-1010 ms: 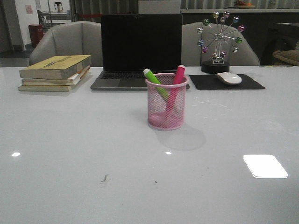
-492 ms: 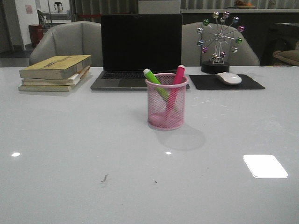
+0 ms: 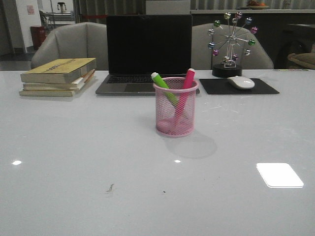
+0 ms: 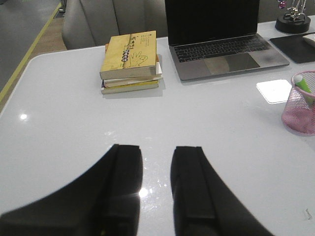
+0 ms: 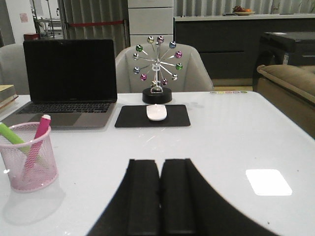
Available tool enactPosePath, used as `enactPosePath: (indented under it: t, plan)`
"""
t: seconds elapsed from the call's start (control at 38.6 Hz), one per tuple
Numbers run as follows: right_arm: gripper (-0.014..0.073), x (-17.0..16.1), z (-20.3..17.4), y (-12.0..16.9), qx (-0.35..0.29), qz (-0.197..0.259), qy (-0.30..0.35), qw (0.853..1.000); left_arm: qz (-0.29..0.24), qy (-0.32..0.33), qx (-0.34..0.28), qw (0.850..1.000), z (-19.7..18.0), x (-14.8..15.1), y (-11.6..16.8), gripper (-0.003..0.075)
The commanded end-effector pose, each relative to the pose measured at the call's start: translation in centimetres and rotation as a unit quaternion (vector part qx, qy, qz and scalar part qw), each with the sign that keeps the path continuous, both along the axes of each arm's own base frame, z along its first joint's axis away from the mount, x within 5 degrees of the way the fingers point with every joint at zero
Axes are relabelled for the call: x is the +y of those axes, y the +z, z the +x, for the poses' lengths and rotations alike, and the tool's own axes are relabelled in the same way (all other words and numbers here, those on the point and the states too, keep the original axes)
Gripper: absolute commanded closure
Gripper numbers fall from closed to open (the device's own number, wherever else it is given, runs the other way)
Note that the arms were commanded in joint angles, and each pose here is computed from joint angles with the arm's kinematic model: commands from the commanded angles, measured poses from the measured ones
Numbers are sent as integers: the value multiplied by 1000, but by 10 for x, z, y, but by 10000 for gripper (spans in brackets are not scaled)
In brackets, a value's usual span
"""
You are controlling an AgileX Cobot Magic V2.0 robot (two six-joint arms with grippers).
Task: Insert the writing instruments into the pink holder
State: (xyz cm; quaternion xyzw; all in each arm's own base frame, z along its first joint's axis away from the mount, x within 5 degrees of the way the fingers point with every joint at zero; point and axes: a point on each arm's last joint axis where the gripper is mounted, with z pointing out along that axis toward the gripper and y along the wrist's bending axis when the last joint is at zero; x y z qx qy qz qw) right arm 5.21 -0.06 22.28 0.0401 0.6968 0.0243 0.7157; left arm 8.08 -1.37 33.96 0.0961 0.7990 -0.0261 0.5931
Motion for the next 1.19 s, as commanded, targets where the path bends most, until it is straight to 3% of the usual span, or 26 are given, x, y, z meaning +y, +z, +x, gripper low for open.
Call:
enactPosePath:
  t: [0.0,0.13,0.41,1.17]
  plan:
    - [546,-2,-1,4,-66,-2,-10,998,-14,6,-51,999,1,0,16,476]
    - [546,-2,3,-16,-44,-1,-12,999,-14,6,-51,999,1,0,16,476]
    - [546,-1,3,-24,-1,-3,-7,1000,-14,6,-49,999,1,0,16,476]
    - [546,-1,3,-24,1,-3,-7,1000,-14,6,-48,999,1,0,15,476]
